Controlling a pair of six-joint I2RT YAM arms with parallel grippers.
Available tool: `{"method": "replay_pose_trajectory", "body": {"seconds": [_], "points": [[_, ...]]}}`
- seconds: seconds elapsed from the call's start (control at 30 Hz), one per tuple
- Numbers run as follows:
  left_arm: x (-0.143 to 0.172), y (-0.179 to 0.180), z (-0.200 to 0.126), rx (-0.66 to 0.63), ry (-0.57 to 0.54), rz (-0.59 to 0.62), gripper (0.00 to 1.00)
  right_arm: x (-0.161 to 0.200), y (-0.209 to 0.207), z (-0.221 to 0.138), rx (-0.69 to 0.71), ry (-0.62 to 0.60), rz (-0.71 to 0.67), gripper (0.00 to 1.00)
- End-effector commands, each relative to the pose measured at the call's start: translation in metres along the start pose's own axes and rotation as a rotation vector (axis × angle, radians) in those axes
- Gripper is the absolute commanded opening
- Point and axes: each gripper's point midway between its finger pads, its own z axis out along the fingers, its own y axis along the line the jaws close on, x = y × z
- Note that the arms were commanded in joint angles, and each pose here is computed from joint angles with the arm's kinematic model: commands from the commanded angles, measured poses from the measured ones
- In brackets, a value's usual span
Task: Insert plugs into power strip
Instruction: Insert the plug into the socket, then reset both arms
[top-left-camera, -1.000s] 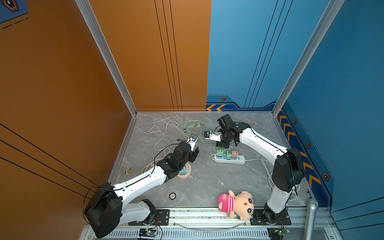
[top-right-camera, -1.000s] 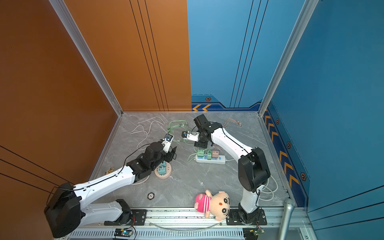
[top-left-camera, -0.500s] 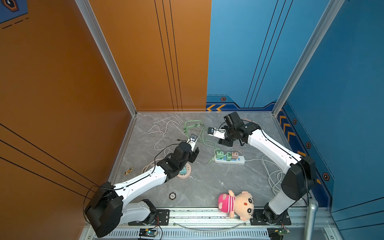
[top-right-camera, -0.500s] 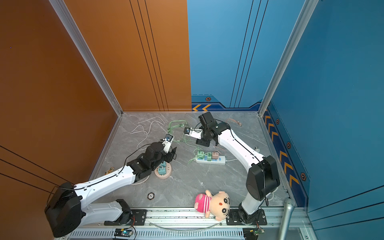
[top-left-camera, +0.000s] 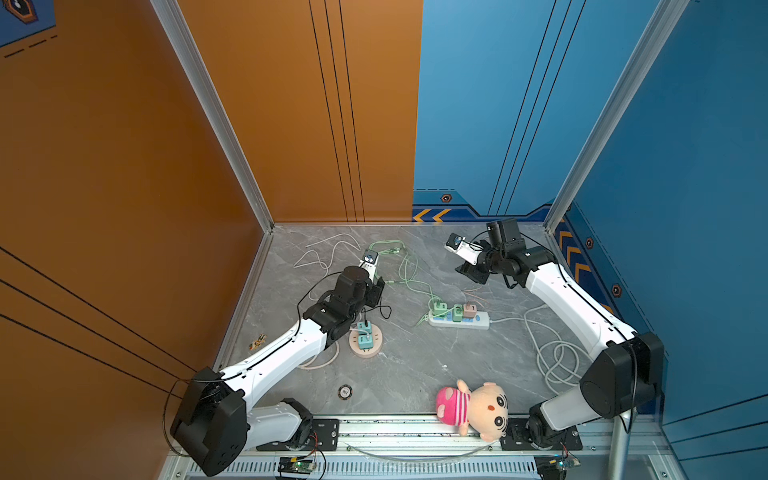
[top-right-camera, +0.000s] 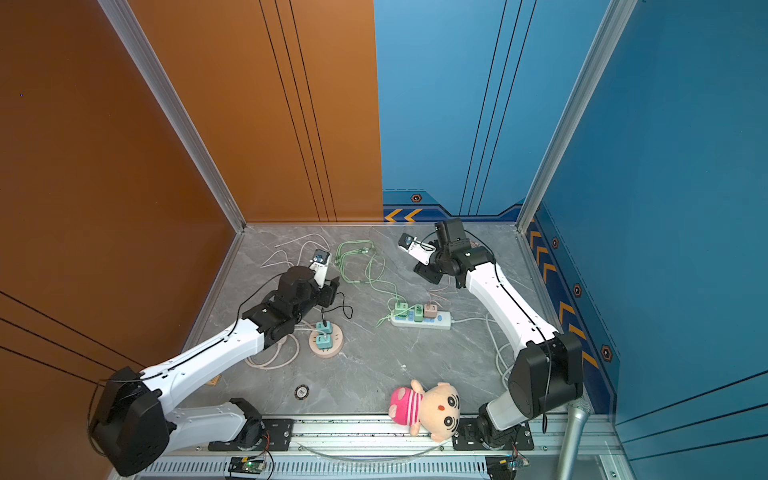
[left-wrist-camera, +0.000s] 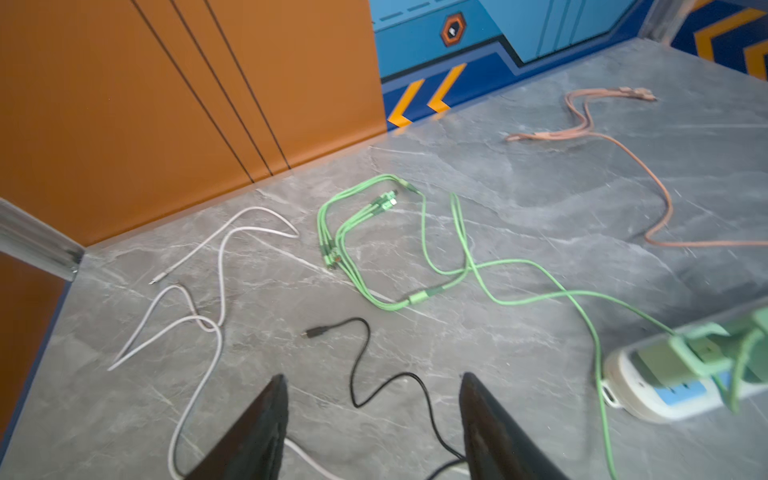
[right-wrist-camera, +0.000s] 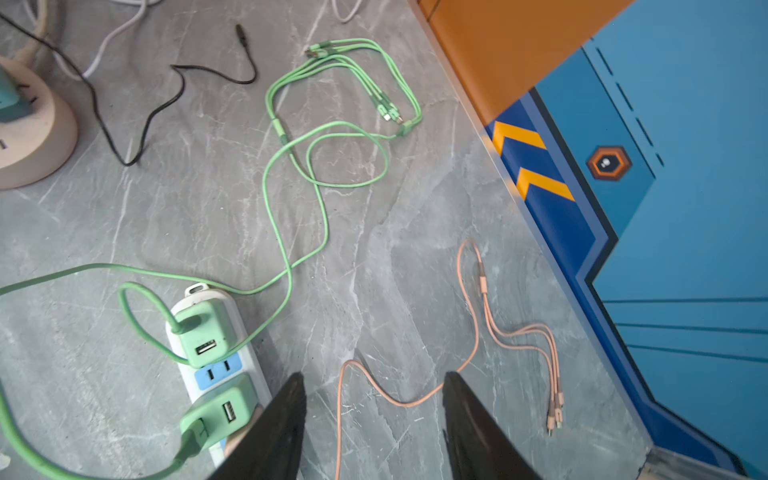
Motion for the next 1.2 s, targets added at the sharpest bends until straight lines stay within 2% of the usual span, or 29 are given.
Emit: {"method": "replay_pose_trajectory", "body": {"seconds": [0.0, 0.1, 0.23, 0.33, 0.4, 0.57, 0.7, 0.83, 1.03, 1.17], "points": [[-0.007, 0.029, 0.002, -0.051, 0.027, -0.050, 0.66, -0.015, -0.041, -0.020, 0.114, -0.205, 0.195, 0.55], [-0.009, 0.065, 0.002, -0.127, 0.032, -0.102, 0.66, 0.004, -0.070, -0.028, 0.208, -0.267, 0.314, 0.55], [0.006, 0.118, -0.001, -0.233, 0.042, -0.192, 0.66, 0.042, -0.099, -0.031, 0.308, -0.304, 0.490, 0.56], [0.027, 0.164, -0.014, -0.413, 0.088, -0.176, 0.66, 0.075, -0.125, -0.036, 0.403, -0.349, 0.662, 0.56], [0.043, 0.192, -0.025, -0.520, 0.118, -0.197, 0.67, 0.095, -0.129, -0.035, 0.433, -0.357, 0.716, 0.56], [0.087, 0.228, -0.044, -0.639, 0.118, -0.298, 0.67, 0.140, -0.111, -0.017, 0.463, -0.258, 0.772, 0.56], [0.118, 0.236, -0.055, -0.694, 0.090, -0.371, 0.68, 0.165, -0.100, -0.005, 0.494, -0.234, 0.807, 0.56], [0.131, 0.228, -0.055, -0.677, 0.057, -0.383, 0.68, 0.178, -0.091, 0.004, 0.487, -0.196, 0.848, 0.56], [0.146, 0.215, -0.039, -0.605, 0.030, -0.364, 0.68, 0.172, -0.073, -0.005, 0.504, -0.206, 0.811, 0.56], [0.145, 0.204, -0.019, -0.537, 0.015, -0.341, 0.68, 0.165, -0.059, -0.009, 0.531, -0.221, 0.743, 0.57]]}}
